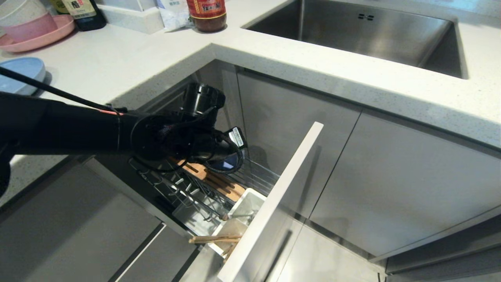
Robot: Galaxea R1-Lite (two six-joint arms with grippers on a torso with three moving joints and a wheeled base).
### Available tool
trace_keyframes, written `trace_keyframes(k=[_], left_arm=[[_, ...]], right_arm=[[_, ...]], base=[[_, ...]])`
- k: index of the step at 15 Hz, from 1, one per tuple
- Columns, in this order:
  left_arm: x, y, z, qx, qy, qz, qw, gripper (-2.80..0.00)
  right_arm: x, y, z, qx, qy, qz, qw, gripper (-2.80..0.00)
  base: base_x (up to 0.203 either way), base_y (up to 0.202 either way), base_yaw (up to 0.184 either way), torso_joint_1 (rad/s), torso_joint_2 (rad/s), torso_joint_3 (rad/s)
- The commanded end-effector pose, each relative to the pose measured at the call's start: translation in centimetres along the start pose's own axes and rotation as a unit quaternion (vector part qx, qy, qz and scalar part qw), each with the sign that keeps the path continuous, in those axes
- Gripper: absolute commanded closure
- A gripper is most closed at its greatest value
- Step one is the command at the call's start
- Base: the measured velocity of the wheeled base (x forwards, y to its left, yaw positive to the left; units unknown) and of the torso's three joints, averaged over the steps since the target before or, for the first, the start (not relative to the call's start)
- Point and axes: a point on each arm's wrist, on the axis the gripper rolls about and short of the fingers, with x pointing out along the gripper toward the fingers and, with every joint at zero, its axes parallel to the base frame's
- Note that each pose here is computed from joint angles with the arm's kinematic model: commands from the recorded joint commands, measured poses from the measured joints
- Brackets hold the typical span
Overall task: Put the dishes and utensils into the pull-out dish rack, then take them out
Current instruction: Take the bowl out of the cupboard
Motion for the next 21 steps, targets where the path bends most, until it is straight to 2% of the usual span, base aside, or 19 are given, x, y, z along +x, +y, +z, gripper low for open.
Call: trace_keyframes(k=[1,8,11,14,16,18,21], left_arm=[[-2.5,-0.4,1.2,-0.007,-0.023,-0.017,0.9996,0.00],[-8.1,-1.6,1.7,-0.001,-0.048,-0.064,0.9968,0.00],[-12.8,-2.8,1.3,0.010,-0.056,-0.110,0.9923,0.00],[-18.1,-2.6,1.7,0.014,-0.076,-0.160,0.9840,0.00],[-22.7,-1.7,2.6,0.015,-0.109,-0.203,0.9729,0.00],[-27.4,-0.1,3.6,0.025,-0.163,-0.229,0.9594,0.00],[-31.6,2.6,4.8,0.056,-0.239,-0.210,0.9464,0.00]], right_arm=[[0.0,0.0,0.0,0.000,-0.001,0.000,1.000,0.00],[0.0,0.0,-0.1,0.000,0.000,0.000,1.000,0.00],[0.0,0.0,-0.1,0.000,0.000,0.000,1.000,0.00],[0.0,0.0,0.0,0.000,-0.001,0.000,1.000,0.00],[0.0,0.0,-0.1,0.000,0.000,0.000,1.000,0.00],[0.0,0.0,0.0,0.000,-0.001,0.000,1.000,0.00],[0.0,0.0,0.0,0.000,-0.001,0.000,1.000,0.00]], base=[[0.000,0.000,0.000,0.000,0.00,0.000],[0.000,0.000,0.000,0.000,0.00,0.000],[0.000,0.000,0.000,0.000,0.00,0.000],[0.000,0.000,0.000,0.000,0.00,0.000],[0.000,0.000,0.000,0.000,0.00,0.000],[0.000,0.000,0.000,0.000,0.00,0.000],[0.000,0.000,0.000,0.000,0.00,0.000]])
